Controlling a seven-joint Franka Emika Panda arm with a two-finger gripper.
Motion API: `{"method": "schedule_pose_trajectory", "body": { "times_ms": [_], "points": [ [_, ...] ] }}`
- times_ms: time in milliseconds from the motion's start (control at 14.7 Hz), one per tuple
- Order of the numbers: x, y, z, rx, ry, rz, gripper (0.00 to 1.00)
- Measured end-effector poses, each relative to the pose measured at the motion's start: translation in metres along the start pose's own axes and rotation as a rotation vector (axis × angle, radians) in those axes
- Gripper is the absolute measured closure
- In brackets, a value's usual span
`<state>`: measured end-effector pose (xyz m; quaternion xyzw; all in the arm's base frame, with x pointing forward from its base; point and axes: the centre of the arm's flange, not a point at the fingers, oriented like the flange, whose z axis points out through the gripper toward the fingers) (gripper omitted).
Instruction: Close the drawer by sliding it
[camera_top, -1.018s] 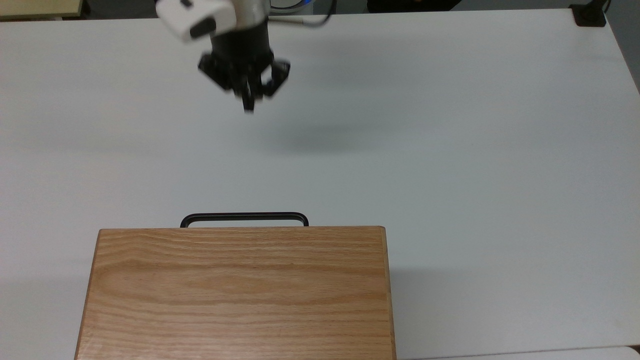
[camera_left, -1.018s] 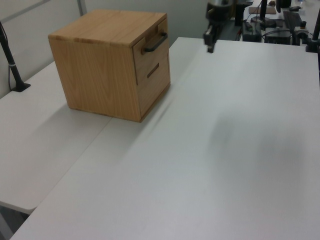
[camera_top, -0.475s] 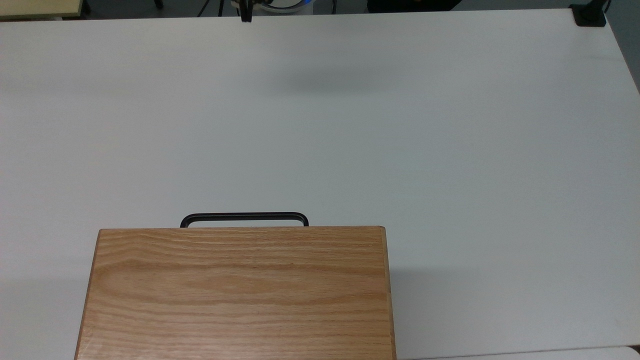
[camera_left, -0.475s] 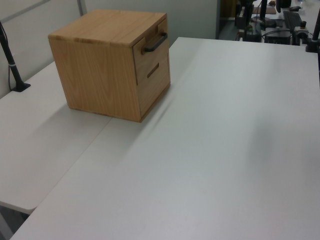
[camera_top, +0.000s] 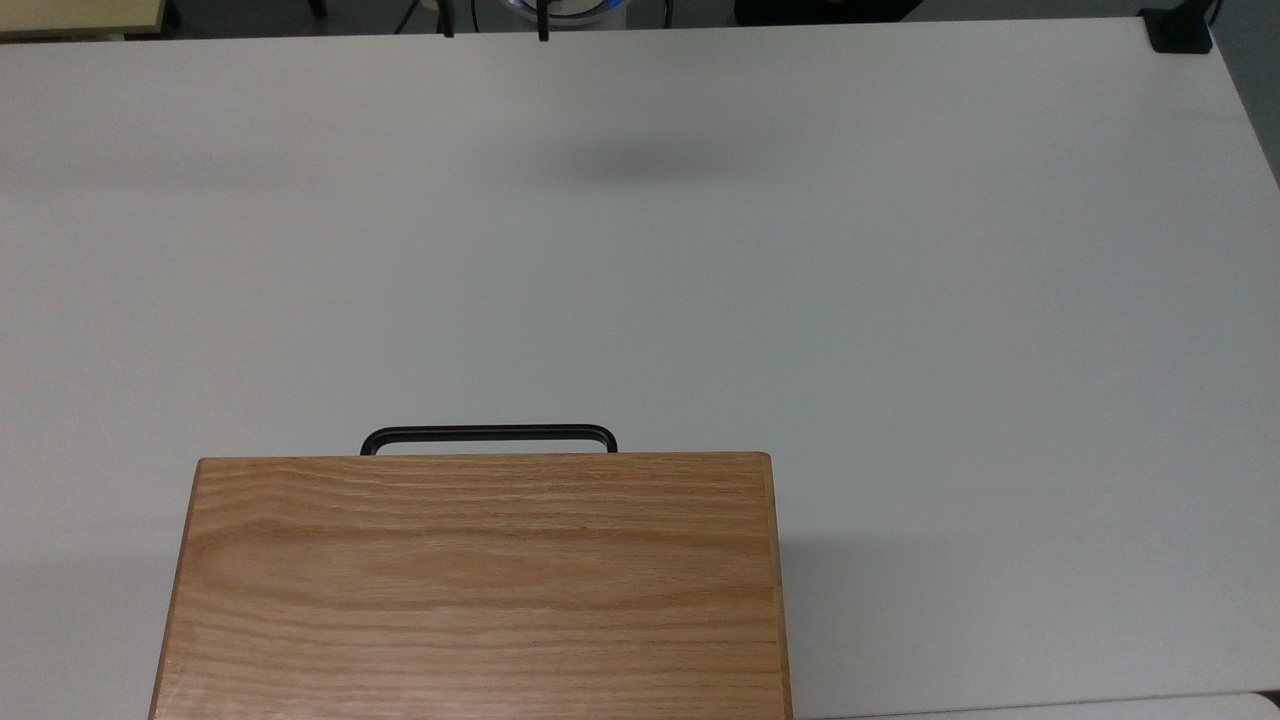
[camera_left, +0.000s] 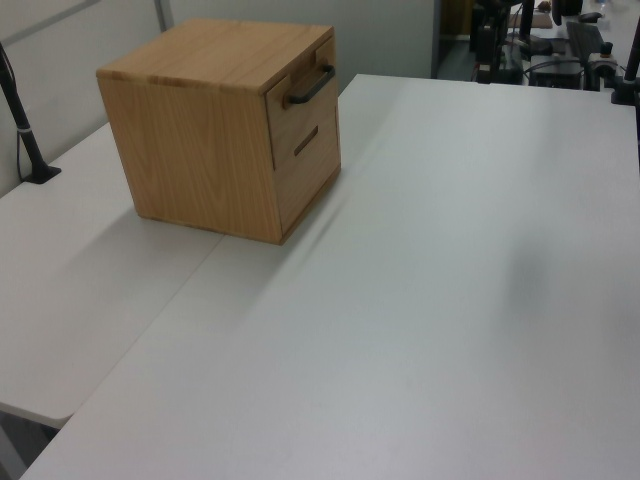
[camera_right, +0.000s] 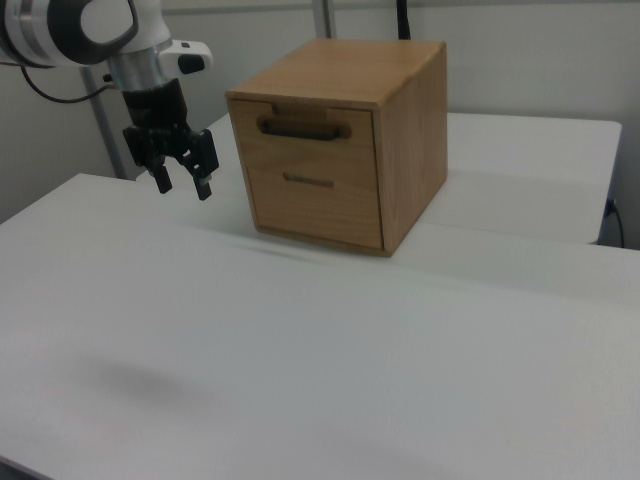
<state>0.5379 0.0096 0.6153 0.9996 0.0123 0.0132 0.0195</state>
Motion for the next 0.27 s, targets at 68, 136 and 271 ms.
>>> {"method": "schedule_pose_trajectory", "body": {
  "times_ms": [68,136,271],
  "points": [
    [0.0,0.0,0.0003,0.0,-0.001,0.0,0.13],
    [0.0,0.0,0.0004,0.0,-0.001,-0.001,0.02],
    [0.0,0.0001,0.0004,0.0,-0.001,-0.001,0.0]
  ]
}}
